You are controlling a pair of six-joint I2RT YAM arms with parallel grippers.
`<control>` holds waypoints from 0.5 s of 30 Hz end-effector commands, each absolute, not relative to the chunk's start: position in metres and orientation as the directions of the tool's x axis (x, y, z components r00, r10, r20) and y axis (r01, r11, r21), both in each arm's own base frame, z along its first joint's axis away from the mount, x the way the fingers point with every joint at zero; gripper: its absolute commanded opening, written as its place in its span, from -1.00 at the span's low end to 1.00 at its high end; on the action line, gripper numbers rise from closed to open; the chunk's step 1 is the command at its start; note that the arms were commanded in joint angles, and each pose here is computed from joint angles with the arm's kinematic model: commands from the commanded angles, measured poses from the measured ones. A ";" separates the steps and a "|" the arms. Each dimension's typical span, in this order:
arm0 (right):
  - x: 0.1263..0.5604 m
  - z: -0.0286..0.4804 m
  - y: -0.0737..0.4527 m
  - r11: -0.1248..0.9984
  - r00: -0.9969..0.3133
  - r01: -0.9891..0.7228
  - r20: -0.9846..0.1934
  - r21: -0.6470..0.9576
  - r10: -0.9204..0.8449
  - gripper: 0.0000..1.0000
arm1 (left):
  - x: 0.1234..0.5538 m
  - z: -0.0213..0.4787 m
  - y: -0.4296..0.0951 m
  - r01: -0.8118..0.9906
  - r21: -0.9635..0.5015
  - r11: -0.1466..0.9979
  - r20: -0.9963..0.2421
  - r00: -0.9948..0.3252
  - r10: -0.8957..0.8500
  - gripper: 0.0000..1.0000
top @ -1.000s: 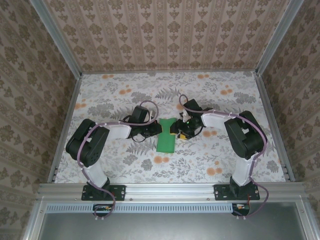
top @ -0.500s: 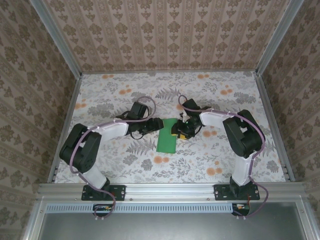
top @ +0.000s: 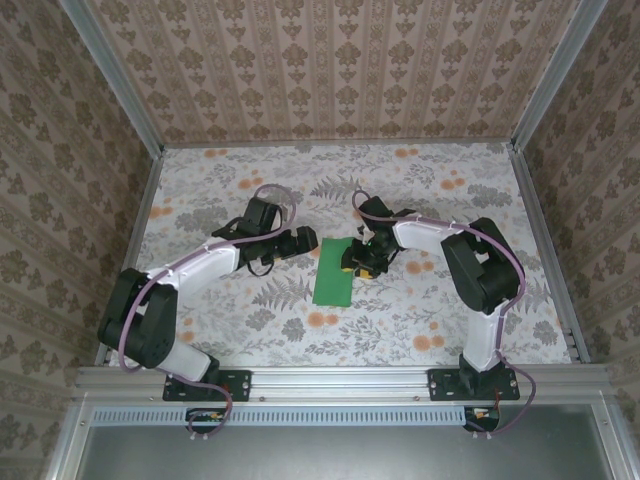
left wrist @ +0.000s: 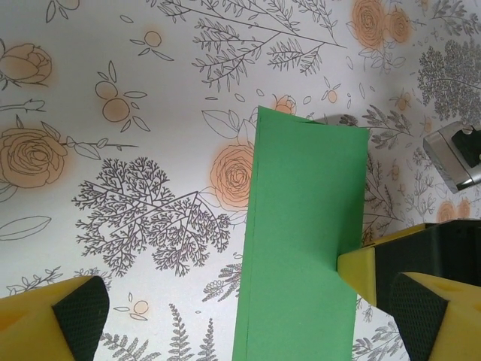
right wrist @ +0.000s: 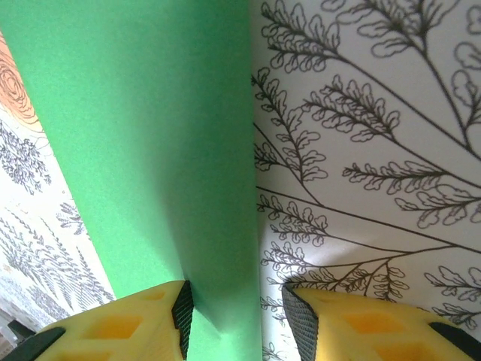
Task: Fold a paper plane with a square sheet of paper (pick it up from the middle)
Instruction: Fold a square sheet of paper at the center of the table.
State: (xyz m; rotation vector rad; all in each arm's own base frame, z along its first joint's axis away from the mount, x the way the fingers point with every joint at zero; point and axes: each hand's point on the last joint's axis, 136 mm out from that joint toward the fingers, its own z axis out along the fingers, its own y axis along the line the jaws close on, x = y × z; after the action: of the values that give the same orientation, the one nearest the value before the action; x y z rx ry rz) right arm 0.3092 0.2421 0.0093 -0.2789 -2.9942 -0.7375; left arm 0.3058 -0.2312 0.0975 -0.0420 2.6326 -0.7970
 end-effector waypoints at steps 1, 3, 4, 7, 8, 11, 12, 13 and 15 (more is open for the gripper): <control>0.268 -0.072 0.175 0.957 -0.951 0.279 0.164 0.076 0.264 -0.08 | 0.306 0.102 -0.229 0.121 -0.527 0.841 -0.381 -0.918 -0.107 1.00; 0.266 -0.076 0.173 0.957 -0.948 0.284 0.169 0.057 0.271 -0.08 | 0.306 0.101 -0.232 0.137 -0.534 0.834 -0.382 -0.919 -0.094 1.00; 0.264 -0.078 0.172 0.957 -0.946 0.286 0.171 0.049 0.274 -0.08 | 0.306 0.100 -0.232 0.140 -0.537 0.832 -0.380 -0.921 -0.091 1.00; 0.261 -0.082 0.168 0.959 -0.944 0.284 0.176 0.012 0.278 -0.06 | 0.307 0.099 -0.237 0.153 -0.550 0.821 -0.372 -0.925 -0.077 1.00; 0.260 -0.083 0.168 0.959 -0.944 0.282 0.179 0.004 0.277 -0.06 | 0.308 0.098 -0.238 0.158 -0.555 0.817 -0.368 -0.927 -0.071 1.00; 0.256 -0.086 0.166 0.963 -0.945 0.270 0.187 -0.023 0.270 -0.06 | 0.306 0.095 -0.247 0.191 -0.580 0.792 -0.361 -0.932 -0.040 0.96; 0.254 -0.088 0.164 0.963 -0.945 0.266 0.188 -0.032 0.267 -0.05 | 0.306 0.094 -0.250 0.203 -0.586 0.785 -0.362 -0.932 -0.029 0.95; 0.253 -0.089 0.162 0.964 -0.945 0.262 0.190 -0.045 0.266 -0.06 | 0.306 0.094 -0.252 0.216 -0.589 0.779 -0.368 -0.929 -0.021 0.95; 0.250 -0.092 0.158 0.964 -0.945 0.256 0.191 -0.067 0.264 -0.05 | 0.305 0.093 -0.255 0.227 -0.592 0.774 -0.370 -0.929 -0.011 0.94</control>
State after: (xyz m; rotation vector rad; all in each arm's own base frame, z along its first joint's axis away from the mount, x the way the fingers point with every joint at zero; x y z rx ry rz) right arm 0.3082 0.2422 0.0042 -0.3274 -3.0031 -0.6298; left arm 0.3034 -0.2431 0.0851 0.0732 2.6558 -0.8749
